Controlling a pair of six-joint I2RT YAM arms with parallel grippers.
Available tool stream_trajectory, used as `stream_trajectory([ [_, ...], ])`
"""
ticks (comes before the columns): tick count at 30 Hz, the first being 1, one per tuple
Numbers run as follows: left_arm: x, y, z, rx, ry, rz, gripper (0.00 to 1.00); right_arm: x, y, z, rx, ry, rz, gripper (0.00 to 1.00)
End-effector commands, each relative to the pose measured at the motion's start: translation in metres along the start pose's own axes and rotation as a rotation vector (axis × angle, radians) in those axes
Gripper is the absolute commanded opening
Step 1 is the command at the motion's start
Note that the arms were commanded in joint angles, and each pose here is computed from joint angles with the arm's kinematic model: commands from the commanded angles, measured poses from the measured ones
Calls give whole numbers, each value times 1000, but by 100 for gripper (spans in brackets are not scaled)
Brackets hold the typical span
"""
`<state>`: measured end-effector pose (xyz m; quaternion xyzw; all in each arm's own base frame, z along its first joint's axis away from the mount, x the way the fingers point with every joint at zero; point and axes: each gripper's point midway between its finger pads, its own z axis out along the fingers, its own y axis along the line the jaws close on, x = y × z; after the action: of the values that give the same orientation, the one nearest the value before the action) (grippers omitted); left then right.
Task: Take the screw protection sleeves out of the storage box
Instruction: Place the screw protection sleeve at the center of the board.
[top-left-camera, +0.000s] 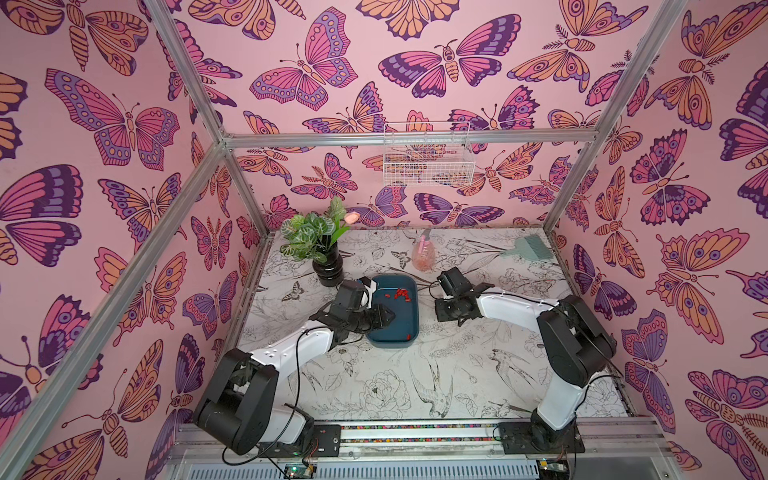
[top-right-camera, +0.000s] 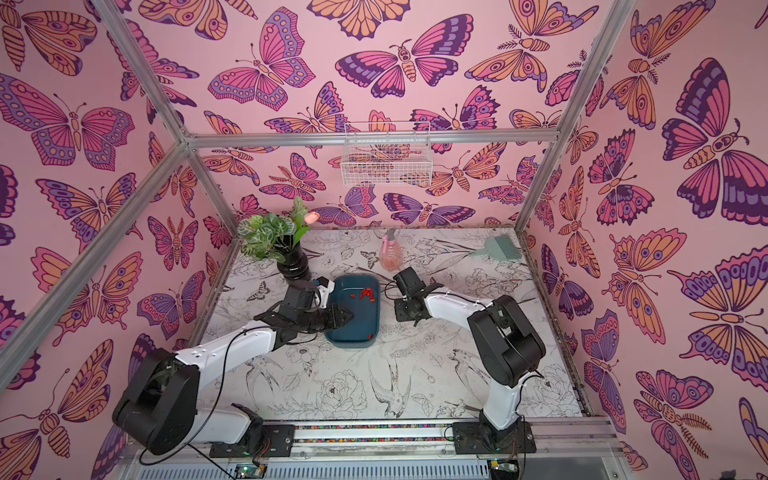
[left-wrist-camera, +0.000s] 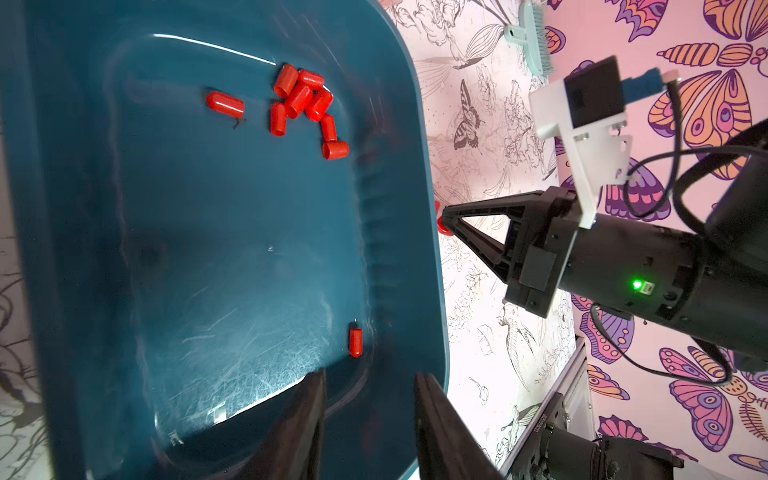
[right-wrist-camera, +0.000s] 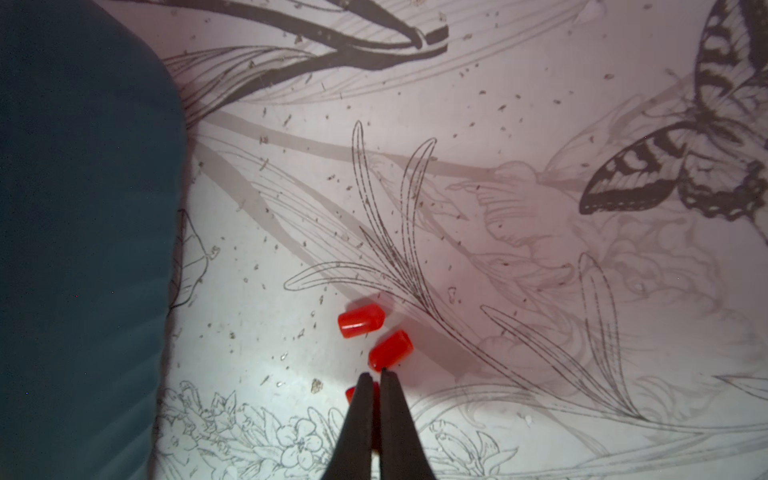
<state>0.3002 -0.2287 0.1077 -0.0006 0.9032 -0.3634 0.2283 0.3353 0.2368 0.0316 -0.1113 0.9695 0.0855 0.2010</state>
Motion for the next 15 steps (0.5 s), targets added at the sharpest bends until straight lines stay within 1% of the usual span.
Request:
stream_trajectory([
  [1,-1,0,1,-14,1,-2,41,-6,3,4,-15,-3,17,6],
  [6,1,2,3,-19,7,-3,41,-5,3,7,-17,2,18,8],
  [15,2,1,4,-19,10,-1,41,-4,3,9,-14,7,16,15],
])
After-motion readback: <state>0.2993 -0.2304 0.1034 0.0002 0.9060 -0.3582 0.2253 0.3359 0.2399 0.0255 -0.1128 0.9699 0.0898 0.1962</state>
